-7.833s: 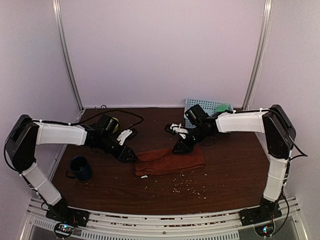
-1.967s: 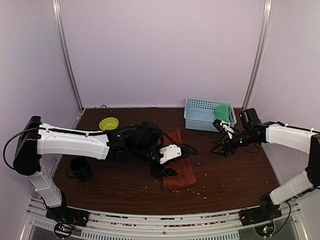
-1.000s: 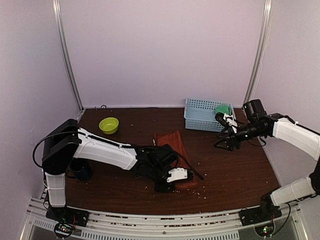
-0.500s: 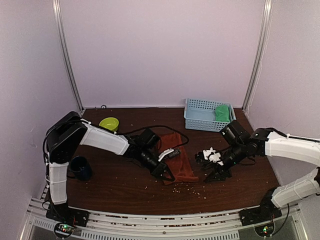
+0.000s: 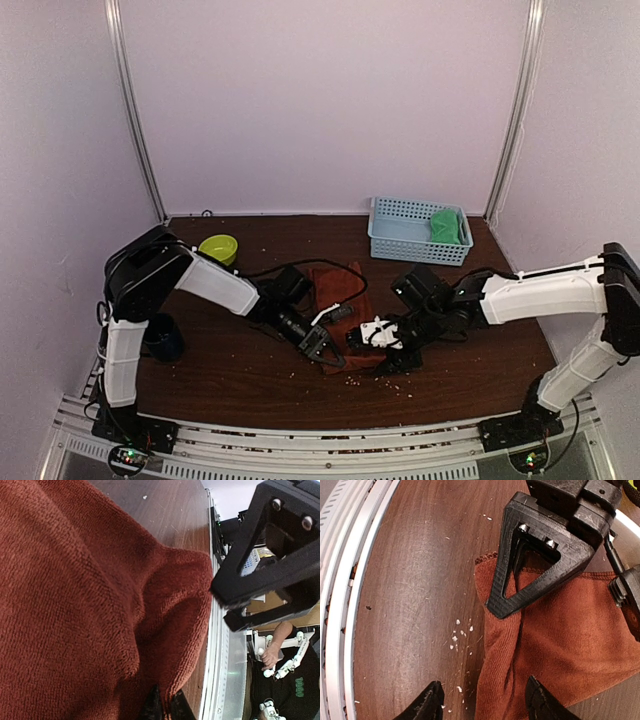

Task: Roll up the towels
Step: Roll the towel at the center of the board.

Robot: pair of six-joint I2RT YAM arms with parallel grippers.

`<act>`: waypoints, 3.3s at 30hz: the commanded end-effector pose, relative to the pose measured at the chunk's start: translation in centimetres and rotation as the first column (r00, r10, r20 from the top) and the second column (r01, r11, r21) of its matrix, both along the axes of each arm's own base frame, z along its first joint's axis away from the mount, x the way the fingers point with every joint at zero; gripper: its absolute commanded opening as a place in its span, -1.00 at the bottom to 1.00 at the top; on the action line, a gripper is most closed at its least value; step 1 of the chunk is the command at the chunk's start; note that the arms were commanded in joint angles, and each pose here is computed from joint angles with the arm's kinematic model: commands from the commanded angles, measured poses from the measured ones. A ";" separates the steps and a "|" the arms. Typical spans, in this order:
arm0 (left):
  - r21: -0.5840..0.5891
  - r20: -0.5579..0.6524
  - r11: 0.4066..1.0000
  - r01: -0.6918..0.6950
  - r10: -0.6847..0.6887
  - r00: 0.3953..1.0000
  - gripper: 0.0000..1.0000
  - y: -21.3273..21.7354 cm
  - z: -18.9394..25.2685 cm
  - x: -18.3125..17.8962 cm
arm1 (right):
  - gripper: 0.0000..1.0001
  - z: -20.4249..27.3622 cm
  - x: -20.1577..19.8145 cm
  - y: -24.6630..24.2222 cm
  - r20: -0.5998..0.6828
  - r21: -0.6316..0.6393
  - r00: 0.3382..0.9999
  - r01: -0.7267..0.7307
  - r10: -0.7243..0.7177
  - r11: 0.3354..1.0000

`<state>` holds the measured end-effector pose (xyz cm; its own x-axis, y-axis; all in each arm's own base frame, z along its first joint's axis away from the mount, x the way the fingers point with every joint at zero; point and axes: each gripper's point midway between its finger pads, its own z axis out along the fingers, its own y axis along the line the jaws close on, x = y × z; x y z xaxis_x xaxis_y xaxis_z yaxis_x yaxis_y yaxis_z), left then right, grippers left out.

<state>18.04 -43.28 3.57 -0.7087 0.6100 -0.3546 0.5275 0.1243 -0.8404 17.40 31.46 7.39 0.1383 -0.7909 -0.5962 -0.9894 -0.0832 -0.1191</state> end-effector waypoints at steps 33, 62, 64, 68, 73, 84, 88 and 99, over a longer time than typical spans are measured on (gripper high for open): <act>-0.023 0.338 0.958 -0.287 0.277 0.899 -0.02 6.8 7.2 4.2 | -1.00 -2.5 -2.2 2.0 -0.610 -0.102 0.781 0.091 -0.134 0.991; 0.310 0.939 0.950 0.022 -0.310 0.147 0.00 -1.2 1.9 -1.2 | -1.00 -7.8 2.4 0.6 -0.826 -0.267 0.457 0.202 -0.331 0.942; 0.338 0.930 0.941 0.026 -0.338 0.147 0.00 -1.1 0.6 -1.2 | -1.00 -7.7 2.3 0.6 -0.830 -0.265 0.452 0.195 -0.326 0.945; 0.415 0.904 0.909 -0.021 -0.410 0.125 -0.01 -0.7 -1.8 -0.1 | -1.00 -7.4 2.2 0.7 -0.839 -0.256 0.444 0.187 -0.315 0.948; 0.521 0.851 0.852 -0.052 -0.514 0.109 -0.21 0.7 -4.0 0.6 | -1.00 -5.9 1.9 0.7 -0.856 -0.224 0.437 0.169 -0.277 0.960; 0.520 0.814 0.851 0.069 -0.518 0.261 -0.92 0.2 -3.8 -2.3 | -0.34 5.0 7.2 -0.5 -0.736 -0.032 0.650 0.246 -0.189 0.969; 0.501 0.766 0.851 0.159 -0.521 0.376 -0.93 -0.7 -3.2 -4.5 | -0.27 8.9 10.3 -2.4 -0.658 0.027 0.712 0.348 -0.245 0.937; 0.297 0.530 0.913 0.279 -0.400 0.748 -0.93 -2.6 -1.7 -5.2 | -0.29 23.2 10.7 -9.9 -0.363 0.363 0.853 0.501 -0.376 0.786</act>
